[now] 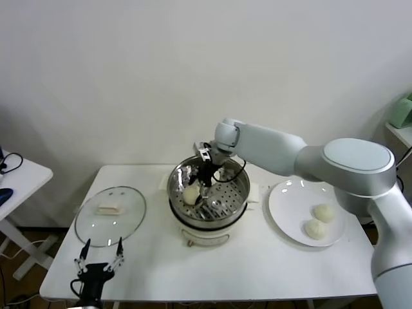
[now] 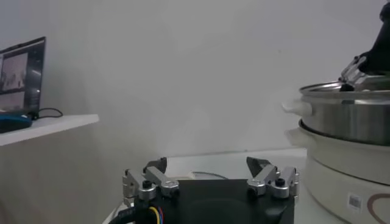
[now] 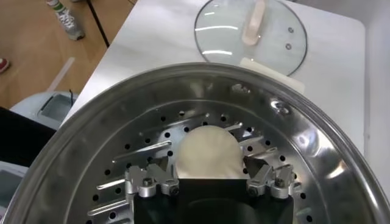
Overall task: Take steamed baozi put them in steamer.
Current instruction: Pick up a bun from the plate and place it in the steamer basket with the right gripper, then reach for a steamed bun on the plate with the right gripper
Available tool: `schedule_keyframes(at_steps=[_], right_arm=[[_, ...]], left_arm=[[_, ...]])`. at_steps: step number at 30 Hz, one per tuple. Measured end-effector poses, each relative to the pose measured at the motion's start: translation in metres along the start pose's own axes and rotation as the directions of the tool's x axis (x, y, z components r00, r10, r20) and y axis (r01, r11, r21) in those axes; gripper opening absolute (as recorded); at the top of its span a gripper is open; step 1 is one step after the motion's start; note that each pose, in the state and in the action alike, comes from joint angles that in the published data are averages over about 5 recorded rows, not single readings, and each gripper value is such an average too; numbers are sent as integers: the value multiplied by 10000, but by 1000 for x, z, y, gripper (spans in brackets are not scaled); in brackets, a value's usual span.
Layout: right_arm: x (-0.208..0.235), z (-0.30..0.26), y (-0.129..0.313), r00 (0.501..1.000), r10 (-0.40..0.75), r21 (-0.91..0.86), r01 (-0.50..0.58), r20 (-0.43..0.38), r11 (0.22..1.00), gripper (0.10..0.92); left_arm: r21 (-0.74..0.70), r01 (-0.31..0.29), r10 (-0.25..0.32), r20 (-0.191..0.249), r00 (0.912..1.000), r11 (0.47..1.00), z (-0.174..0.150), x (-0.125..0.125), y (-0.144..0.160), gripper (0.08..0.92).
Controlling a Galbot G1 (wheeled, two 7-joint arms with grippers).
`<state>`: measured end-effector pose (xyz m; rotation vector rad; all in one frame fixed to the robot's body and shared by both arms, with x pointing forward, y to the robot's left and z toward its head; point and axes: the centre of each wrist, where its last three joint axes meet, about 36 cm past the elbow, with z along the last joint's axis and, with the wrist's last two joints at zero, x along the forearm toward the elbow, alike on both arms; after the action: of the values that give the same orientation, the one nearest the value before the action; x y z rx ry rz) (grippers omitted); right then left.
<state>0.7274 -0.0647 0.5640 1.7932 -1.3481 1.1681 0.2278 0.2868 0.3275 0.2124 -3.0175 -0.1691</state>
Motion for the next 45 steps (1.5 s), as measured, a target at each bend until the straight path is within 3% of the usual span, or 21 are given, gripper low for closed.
schedule_keyframes(at_steps=[6,14,25,33,45], right_arm=[[27,-2,0,10000,88,188,-88,6,9998,823],[108,6,14,9985,486,560,-470,-268,9973,823],[187,92,85,9902,908,417,-868,-1060,9953,823],[188,182,148,9774,1008,17,-1023,-1859,9948,823],[143,270,202,9585,417,-625,-617,-2821,9961,823]], left_arm=[[27,4,-4,-1,10000,10000,0,0,-1,823],[53,-12,12,-26,10000,10000,0,0,-2,823],[16,-160,160,-37,9999,9999,0,2,-3,823],[52,-401,400,106,9991,9992,-1,5,-3,823],[-75,-488,489,209,9986,9988,-3,5,1,823]])
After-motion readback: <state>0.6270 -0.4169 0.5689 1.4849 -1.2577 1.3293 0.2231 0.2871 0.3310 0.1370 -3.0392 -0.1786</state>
